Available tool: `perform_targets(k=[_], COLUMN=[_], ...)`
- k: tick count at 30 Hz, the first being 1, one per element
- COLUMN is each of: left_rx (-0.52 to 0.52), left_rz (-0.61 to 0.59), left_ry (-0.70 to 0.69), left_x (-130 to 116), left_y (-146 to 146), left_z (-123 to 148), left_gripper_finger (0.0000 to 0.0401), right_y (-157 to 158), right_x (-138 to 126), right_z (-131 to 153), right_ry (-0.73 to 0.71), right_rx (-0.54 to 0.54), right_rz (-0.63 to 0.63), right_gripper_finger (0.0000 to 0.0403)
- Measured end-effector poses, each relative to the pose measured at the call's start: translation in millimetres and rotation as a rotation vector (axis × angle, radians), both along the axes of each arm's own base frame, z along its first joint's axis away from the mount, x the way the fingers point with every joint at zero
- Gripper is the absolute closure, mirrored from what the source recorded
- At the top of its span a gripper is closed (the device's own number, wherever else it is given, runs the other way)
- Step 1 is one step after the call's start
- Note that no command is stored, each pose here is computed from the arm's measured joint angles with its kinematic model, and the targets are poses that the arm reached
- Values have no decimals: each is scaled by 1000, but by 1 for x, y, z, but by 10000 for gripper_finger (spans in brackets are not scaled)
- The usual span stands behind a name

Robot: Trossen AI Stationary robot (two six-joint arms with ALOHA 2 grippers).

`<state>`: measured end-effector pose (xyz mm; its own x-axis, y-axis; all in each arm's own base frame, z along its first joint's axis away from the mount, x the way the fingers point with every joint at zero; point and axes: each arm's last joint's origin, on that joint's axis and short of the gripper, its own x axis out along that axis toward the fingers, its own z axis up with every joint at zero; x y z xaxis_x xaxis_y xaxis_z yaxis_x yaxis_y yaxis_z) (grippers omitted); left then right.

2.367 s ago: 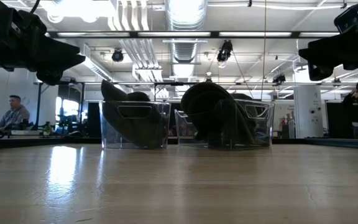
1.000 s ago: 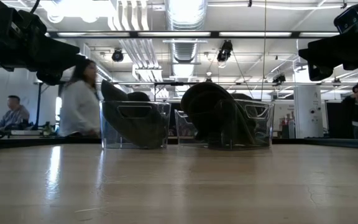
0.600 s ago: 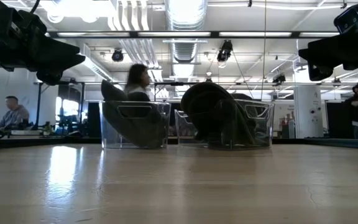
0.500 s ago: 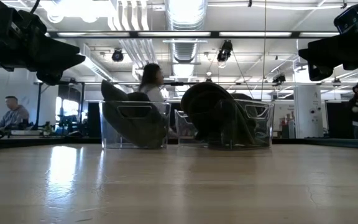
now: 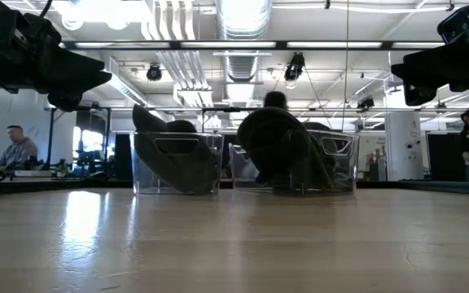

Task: Pick & Place hat
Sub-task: Return to Home Position

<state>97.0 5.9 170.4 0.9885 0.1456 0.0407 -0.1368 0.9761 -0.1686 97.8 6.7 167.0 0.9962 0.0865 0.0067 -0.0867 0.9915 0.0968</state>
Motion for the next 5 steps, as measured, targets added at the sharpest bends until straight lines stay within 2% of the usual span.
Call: perform_targets(k=[5], left_rx=[0], left_rz=[0], left_ry=[0], left_x=[0], left_y=[0], left_z=[0], left_gripper_finger=[261], right_y=[0], right_x=[0], right_z=[0], right_ry=[0], right_rx=[0], right_rz=[0], right_gripper_finger=[284])
